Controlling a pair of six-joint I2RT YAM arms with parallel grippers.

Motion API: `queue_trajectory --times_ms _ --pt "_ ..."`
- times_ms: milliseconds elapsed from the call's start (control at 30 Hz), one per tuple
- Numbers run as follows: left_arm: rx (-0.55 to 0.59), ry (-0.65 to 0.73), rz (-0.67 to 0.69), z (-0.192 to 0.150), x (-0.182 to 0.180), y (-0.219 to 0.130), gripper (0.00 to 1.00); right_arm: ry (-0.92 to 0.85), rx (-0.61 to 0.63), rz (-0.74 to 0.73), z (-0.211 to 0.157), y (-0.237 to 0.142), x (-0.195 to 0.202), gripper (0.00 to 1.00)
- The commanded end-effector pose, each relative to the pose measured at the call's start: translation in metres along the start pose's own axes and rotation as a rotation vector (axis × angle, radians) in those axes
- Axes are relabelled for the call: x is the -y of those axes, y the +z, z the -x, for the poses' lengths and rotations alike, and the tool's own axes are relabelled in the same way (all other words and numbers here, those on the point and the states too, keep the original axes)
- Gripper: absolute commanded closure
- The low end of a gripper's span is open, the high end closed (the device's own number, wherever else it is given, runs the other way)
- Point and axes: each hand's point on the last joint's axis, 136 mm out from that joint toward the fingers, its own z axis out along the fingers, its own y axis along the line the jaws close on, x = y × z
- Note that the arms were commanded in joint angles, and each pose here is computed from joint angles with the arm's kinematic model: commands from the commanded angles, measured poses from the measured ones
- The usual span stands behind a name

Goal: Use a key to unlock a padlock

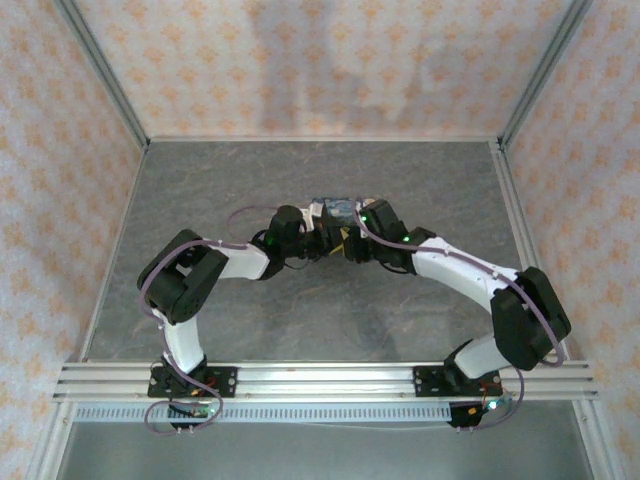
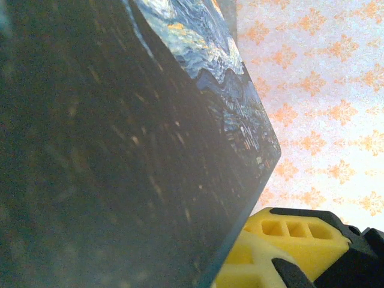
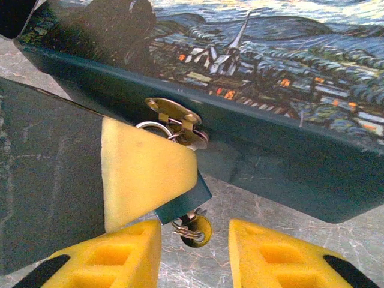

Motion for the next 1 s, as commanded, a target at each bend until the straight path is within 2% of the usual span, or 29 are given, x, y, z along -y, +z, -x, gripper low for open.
queue_trajectory --times_ms 0,467,667,833,967 --pt "0.009 0.049 -0.092 0.008 0.032 -0.004 1.00 -0.024 0.038 0.030 0.002 -0.007 -0.007 0.64" --pt "0.009 0.047 -0.099 0.009 0.034 -0.006 1.00 -0.064 0.023 0.023 -0.002 0.001 -0.006 0.64" --pt "0.013 0.044 -0.101 0.011 0.034 -0.007 1.00 -0.079 0.005 0.029 -0.008 0.006 -0.006 0.58" --pt "0.012 0.041 -0.108 0.012 0.035 -0.007 1.00 -0.088 0.016 0.039 -0.009 0.009 -0.006 0.64" --pt "0.011 0.039 -0.112 0.012 0.036 -0.007 1.00 -0.100 0.019 0.047 -0.009 0.012 -0.008 0.65"
